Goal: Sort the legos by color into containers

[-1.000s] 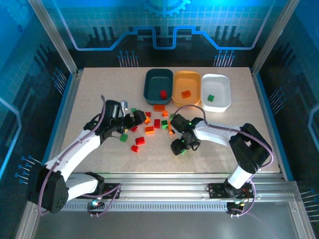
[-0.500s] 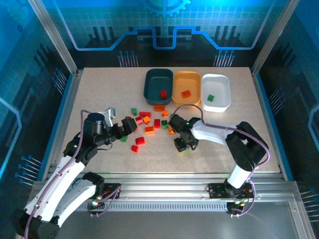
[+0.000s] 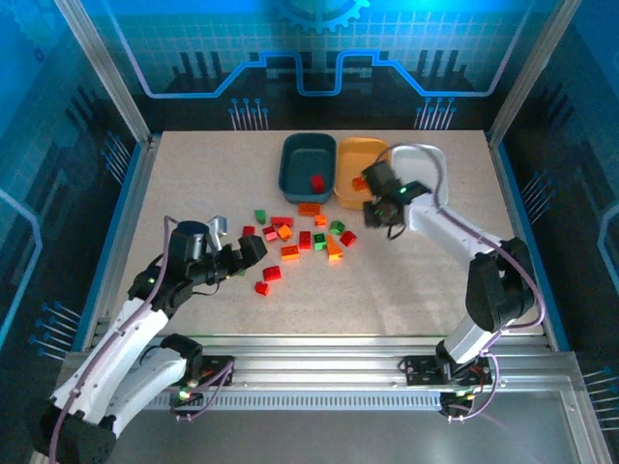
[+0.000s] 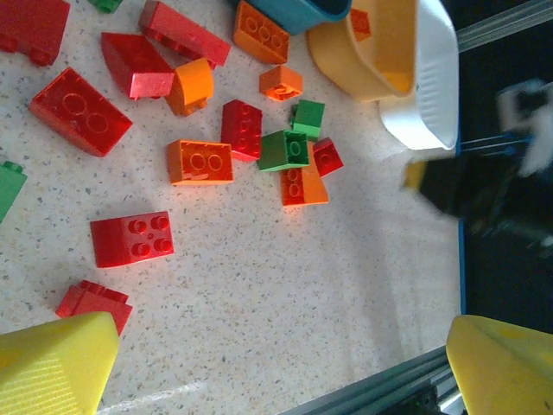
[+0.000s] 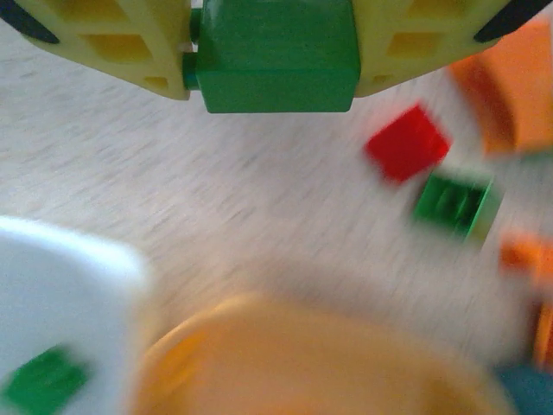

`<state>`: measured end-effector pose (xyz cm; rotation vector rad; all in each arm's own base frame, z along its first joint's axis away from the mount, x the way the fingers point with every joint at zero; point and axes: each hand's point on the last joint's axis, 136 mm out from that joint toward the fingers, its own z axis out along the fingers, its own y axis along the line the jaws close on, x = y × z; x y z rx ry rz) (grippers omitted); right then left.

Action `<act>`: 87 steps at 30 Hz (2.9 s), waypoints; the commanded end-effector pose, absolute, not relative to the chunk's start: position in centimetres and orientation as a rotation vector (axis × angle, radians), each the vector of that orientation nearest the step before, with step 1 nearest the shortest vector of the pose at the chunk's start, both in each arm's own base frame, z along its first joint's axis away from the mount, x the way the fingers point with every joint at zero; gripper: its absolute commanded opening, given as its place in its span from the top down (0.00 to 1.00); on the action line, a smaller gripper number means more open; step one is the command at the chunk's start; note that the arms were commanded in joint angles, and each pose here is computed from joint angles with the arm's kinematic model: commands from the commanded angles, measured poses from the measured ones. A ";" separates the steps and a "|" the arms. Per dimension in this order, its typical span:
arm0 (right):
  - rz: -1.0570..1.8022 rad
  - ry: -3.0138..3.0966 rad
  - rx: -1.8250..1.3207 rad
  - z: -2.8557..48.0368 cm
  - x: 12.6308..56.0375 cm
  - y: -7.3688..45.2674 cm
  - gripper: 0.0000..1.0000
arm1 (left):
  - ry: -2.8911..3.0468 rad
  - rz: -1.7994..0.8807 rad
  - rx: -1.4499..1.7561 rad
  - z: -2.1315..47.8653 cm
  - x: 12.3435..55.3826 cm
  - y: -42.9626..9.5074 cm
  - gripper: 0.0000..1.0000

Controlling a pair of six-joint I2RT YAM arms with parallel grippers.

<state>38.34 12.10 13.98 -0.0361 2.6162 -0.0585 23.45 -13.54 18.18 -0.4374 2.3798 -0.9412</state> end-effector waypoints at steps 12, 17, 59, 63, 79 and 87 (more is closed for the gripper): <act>-0.027 2.708 0.383 11.6 50.6 0.2 0.54 | 2.574 -0.839 -0.398 16.3 27.1 -14.6 0.01; 0.021 2.742 0.354 9.6 52.4 0.4 0.48 | 2.532 -0.840 -0.390 15.5 27.0 -14.3 0.01; 0.252 2.563 -0.017 14.6 30.9 12.3 0.37 | 2.963 -0.030 0.095 2.8 22.7 -15.6 0.31; 0.256 2.570 -0.016 14.4 30.9 12.3 0.37 | 2.957 -0.014 0.105 2.6 23.3 -15.9 0.43; 0.266 2.549 -0.027 15.3 31.9 12.6 0.37 | 2.890 -0.100 0.099 6.8 23.3 -16.6 0.71; 0.375 2.564 -0.066 15.1 32.5 14.5 0.40 | 2.708 -0.166 0.120 13.3 30.0 -18.7 0.71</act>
